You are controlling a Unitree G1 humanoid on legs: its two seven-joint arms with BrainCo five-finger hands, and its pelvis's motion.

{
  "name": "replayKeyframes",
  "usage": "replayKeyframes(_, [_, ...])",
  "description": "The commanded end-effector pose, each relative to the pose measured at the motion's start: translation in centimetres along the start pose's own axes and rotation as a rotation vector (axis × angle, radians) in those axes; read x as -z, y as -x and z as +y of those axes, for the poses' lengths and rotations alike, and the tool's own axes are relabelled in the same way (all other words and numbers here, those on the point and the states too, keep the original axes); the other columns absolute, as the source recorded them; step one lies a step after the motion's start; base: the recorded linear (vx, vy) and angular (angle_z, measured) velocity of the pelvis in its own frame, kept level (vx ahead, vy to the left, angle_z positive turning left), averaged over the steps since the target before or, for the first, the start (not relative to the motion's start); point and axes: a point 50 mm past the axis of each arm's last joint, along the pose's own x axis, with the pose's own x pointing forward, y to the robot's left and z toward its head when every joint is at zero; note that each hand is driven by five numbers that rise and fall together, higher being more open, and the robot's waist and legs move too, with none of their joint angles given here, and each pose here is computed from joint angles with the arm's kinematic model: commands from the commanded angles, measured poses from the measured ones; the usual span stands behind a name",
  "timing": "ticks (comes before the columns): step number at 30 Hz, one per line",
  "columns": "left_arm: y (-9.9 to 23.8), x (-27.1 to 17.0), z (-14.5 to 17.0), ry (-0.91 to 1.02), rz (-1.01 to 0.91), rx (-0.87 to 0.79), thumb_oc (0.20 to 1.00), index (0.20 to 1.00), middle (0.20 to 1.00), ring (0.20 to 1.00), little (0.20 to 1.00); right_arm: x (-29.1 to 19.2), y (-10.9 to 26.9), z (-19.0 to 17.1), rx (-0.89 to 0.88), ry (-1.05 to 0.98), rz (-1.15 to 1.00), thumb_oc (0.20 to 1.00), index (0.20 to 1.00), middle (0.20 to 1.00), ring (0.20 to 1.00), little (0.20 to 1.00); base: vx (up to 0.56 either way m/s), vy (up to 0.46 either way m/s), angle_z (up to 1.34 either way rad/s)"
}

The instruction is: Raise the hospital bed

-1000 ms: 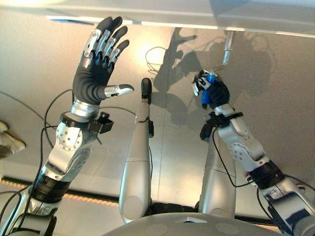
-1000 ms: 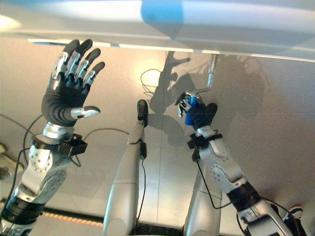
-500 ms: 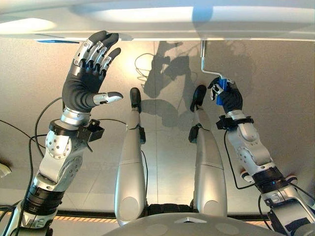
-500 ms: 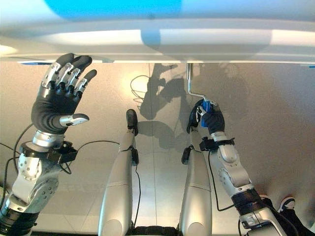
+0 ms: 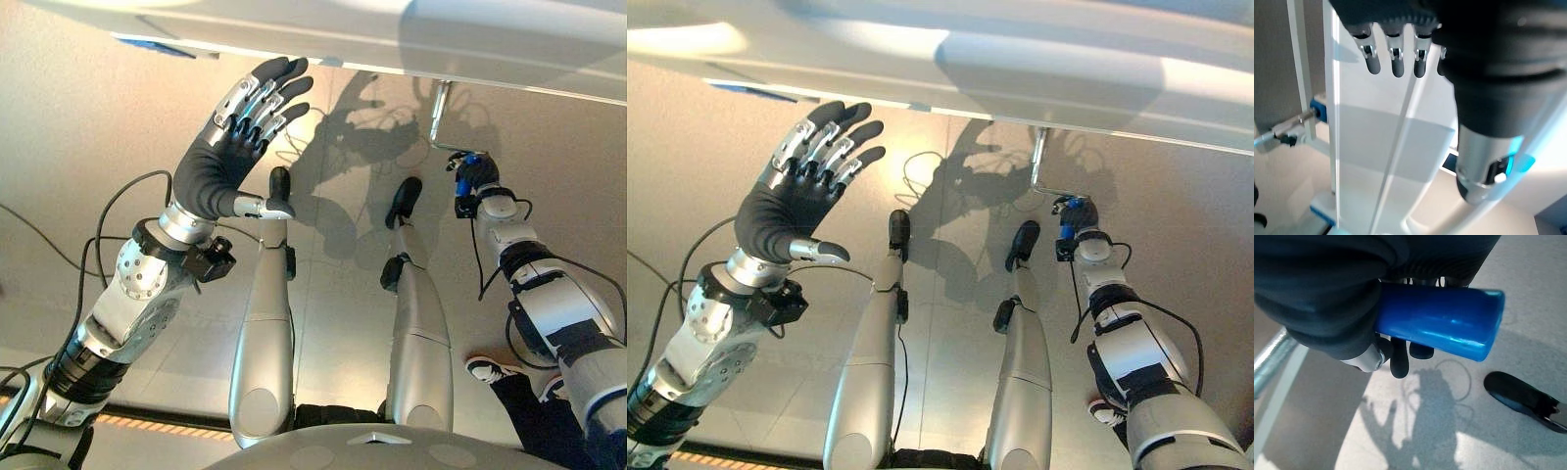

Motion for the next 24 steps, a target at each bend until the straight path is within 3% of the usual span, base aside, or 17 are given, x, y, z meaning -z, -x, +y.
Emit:
replayKeyframes(1, [-0.9,-1.4,-1.4,0.053,-0.14,0.018,1.0,1.0,1.0,1.0,1.0,-0.2,-0.1,-7.2,0.182,0.136,0.074,0.2,0.2,0.2,0.2,0.2,0.02,0.058,0.15])
replayKeyframes(2, [-1.1,-1.4,-1.3,0.051,-0.157,0.0,1.0,1.0,1.0,1.0,1.0,-0.3,-0.3,-4.9,0.124,0.116,0.072,0.2,0.2,0.2,0.2,0.2,0.02,0.054,0.13])
replayKeyframes(4, [-1.1,-1.4,-1.3,0.05,-0.157,0.001,1.0,1.0,1.0,1.0,1.0,-0.4,-0.4,-4.9,0.124,0.115,0.072,0.2,0.2,0.2,0.2,0.2,0.01,0.051,0.17])
replayKeyframes(5, [-1.2,-1.5,-1.1,0.057,-0.176,-0.029,1.0,1.0,1.0,1.0,1.0,-0.9,-0.5,-1.8,0.028,0.133,0.059,0.2,0.2,0.2,0.2,0.2,0.03,0.09,0.16])
replayKeyframes(11, [-1.7,-1.1,-0.8,0.081,-0.216,-0.12,1.0,1.0,1.0,1.0,1.0,-3.9,0.4,7.1,-0.206,0.155,-0.072,0.2,0.2,0.2,0.2,0.2,0.02,0.12,0.11])
replayKeyframes(12, [-1.7,-1.0,-0.7,0.066,-0.209,-0.133,1.0,1.0,1.0,1.0,1.0,-5.0,1.3,10.3,-0.304,0.166,-0.127,0.2,0.2,0.2,0.2,0.2,0.03,0.073,0.1])
replayKeyframes(13, [-1.7,-1.0,-0.7,0.065,-0.209,-0.134,1.0,1.0,1.0,1.0,1.0,-5.0,1.3,10.3,-0.304,0.166,-0.128,0.2,0.2,0.2,0.2,0.2,0.02,0.091,0.09])
replayKeyframes(18, [-2.0,-1.2,-0.6,0.065,-0.239,-0.152,1.0,1.0,1.0,1.0,1.0,-8.2,5.4,18.1,-0.569,0.111,-0.304,0.2,0.2,0.2,0.2,0.2,0.02,0.08,0.08])
replayKeyframes(24, [-2.2,-1.2,-0.9,0.096,-0.259,-0.151,1.0,1.0,1.0,1.0,1.0,-11.3,9.3,21.7,-0.761,-0.088,-0.438,0.2,0.2,0.2,0.2,0.2,0.01,0.051,0.0])
